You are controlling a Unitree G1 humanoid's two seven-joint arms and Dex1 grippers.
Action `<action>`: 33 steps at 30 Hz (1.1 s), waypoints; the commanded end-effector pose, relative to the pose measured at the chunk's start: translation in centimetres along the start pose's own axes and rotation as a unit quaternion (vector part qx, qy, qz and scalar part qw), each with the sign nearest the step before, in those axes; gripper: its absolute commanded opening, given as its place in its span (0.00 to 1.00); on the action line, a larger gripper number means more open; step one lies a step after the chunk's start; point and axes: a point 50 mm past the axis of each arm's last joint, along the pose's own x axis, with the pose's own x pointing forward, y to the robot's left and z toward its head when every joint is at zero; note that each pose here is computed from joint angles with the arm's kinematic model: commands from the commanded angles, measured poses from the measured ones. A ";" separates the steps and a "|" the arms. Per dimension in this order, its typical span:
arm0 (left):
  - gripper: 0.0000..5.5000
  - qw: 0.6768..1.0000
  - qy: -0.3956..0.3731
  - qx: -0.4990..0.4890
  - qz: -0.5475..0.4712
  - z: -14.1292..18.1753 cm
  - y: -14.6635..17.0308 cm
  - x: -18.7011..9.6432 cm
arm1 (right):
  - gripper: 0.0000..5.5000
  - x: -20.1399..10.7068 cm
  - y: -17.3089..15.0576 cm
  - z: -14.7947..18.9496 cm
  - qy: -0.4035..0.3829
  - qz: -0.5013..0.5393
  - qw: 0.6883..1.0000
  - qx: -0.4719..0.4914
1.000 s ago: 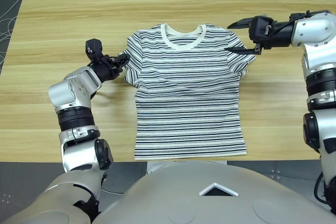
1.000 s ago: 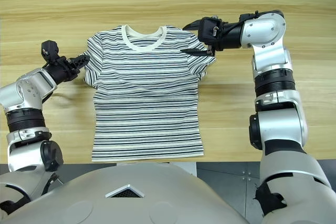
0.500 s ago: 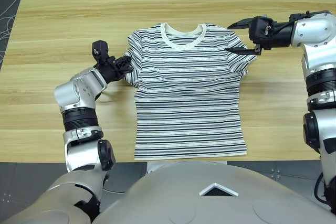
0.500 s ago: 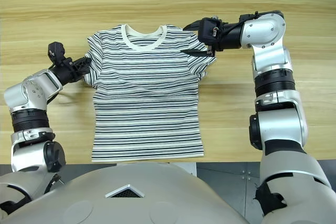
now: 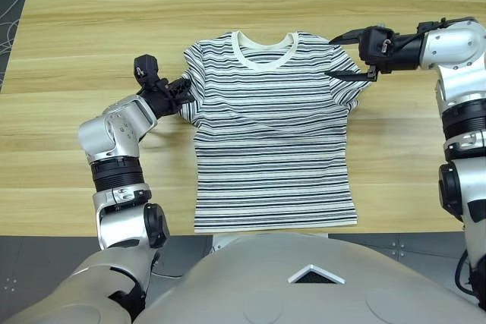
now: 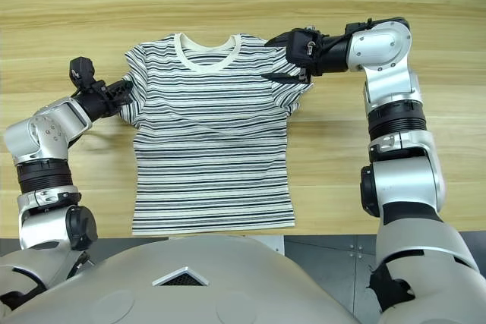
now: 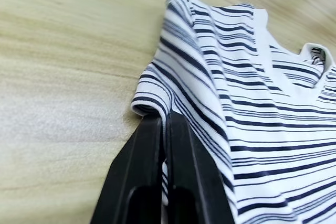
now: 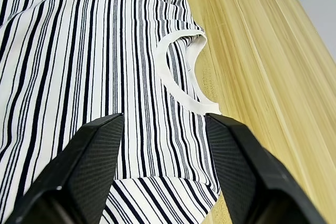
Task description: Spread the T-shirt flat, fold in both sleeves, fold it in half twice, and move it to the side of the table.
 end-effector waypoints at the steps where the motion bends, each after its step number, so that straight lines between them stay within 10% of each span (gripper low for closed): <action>1: 0.02 1.000 -0.011 0.010 -0.001 0.8 -0.8 -0.7 | 0.52 0.4 0.0 0.1 0.002 0.007 1.000 -0.006; 23: 0.02 0.989 0.039 0.076 -0.118 -2.0 -8.5 1.7 | 0.52 2.1 0.6 0.3 -0.015 0.024 1.000 -0.006; 33: 0.32 0.981 -0.024 0.120 -0.153 0.3 -9.2 0.8 | 0.52 1.8 0.2 0.3 -0.021 0.012 1.000 0.003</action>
